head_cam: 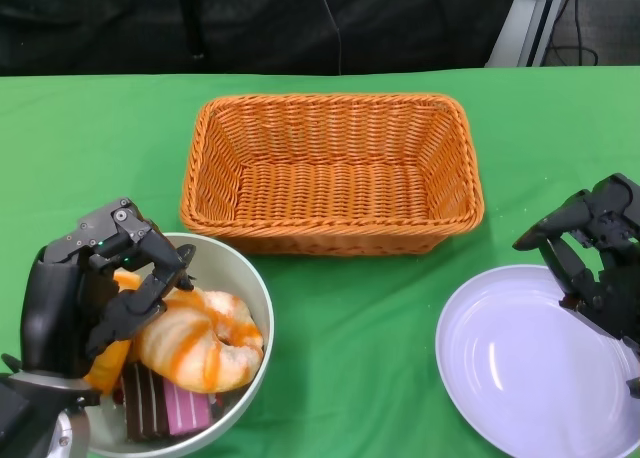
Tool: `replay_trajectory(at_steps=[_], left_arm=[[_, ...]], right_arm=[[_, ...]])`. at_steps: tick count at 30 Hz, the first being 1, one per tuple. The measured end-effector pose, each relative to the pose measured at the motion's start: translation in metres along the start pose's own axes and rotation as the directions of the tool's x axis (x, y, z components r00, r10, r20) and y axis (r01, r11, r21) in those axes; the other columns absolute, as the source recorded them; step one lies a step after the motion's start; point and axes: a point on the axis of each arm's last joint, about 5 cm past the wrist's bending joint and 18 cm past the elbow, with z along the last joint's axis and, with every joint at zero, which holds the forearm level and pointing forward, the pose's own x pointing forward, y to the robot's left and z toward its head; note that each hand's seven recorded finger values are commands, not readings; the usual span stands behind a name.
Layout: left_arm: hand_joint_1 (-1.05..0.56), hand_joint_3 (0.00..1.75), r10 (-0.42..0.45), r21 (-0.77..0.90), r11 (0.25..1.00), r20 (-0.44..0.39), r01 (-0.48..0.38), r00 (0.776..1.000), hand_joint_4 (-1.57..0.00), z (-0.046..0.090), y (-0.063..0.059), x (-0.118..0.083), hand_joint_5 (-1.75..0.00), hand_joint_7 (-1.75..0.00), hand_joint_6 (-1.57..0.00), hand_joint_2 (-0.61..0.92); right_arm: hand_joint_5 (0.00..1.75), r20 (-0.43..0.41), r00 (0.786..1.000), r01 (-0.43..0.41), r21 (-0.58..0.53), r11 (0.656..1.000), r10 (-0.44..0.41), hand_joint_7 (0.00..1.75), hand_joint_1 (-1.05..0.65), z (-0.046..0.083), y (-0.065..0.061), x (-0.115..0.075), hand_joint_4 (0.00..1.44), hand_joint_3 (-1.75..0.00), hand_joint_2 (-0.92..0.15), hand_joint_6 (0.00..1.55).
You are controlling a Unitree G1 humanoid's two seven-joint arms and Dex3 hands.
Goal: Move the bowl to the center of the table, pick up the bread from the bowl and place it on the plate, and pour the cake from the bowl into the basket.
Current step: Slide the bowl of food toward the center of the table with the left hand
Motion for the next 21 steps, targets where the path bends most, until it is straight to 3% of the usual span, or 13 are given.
replay_trajectory(at_steps=[21], left_arm=[[-0.13,0.36,0.002,-0.002,1.000,-0.010,-0.002,1.000,-0.75,-0.0023,0.0006,-0.0013,-1.59,-1.34,-0.78,0.92]], right_arm=[[1.47,-0.008,1.000,-0.002,-0.007,1.000,0.002,1.29,-0.11,-0.0017,-0.0001,-0.0006,0.69,-0.42,-0.92,0.68]])
